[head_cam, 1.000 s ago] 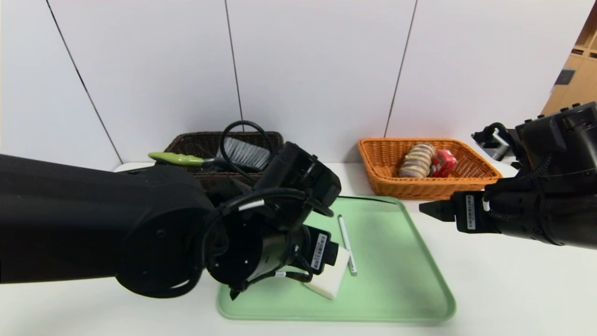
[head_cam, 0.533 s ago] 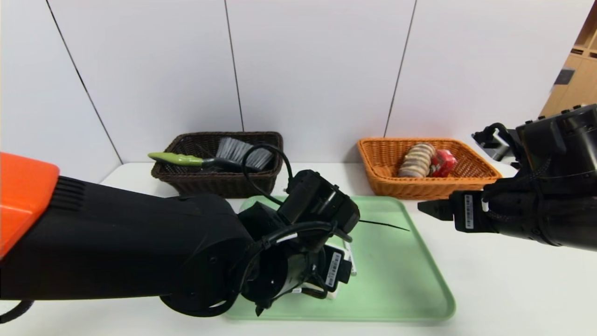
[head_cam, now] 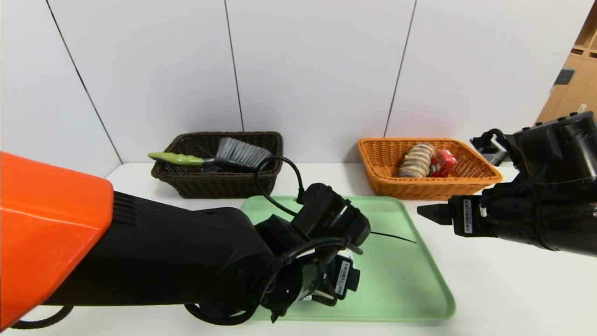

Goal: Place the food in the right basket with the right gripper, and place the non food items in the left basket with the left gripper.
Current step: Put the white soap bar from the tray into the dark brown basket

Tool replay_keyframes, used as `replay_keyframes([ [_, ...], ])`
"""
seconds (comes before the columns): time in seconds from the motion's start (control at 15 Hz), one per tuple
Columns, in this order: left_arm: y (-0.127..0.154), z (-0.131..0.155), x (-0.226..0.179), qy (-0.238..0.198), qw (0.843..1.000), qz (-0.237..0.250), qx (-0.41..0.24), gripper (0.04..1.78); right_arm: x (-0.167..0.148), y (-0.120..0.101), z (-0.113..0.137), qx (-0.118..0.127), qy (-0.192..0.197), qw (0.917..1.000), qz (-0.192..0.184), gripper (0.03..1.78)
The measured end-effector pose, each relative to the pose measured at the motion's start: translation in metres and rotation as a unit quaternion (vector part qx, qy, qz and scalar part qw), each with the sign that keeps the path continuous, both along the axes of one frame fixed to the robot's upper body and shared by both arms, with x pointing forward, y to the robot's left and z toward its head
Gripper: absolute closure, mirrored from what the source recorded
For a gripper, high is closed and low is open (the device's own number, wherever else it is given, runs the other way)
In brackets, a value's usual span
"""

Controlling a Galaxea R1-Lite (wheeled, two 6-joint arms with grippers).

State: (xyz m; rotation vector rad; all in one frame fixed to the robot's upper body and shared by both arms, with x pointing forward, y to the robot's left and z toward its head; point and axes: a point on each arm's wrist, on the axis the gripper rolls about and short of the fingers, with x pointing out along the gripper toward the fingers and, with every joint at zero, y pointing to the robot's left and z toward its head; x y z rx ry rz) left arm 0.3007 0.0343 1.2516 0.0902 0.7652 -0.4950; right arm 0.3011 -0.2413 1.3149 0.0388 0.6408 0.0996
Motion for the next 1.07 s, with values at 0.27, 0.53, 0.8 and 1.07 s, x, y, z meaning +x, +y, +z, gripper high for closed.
replay_keyframes([
  [0.27,-0.003,-0.008,0.002,0.003,1.0,0.001,0.007,0.13,0.0,0.0,0.0,0.0,0.0,1.0,0.0,0.1],
  [0.53,-0.002,-0.014,0.001,0.005,1.0,0.0,0.019,0.19,0.0,0.0,0.0,0.0,0.0,1.0,0.0,0.1],
  [0.8,0.0,-0.017,0.0,0.009,1.0,-0.001,0.026,0.78,0.0,0.0,0.0,0.0,0.0,1.0,0.0,0.1],
  [1.07,0.0,-0.017,-0.001,0.01,1.0,-0.001,0.026,0.83,-0.001,0.0,0.0,0.0,-0.001,1.0,0.0,0.1],
])
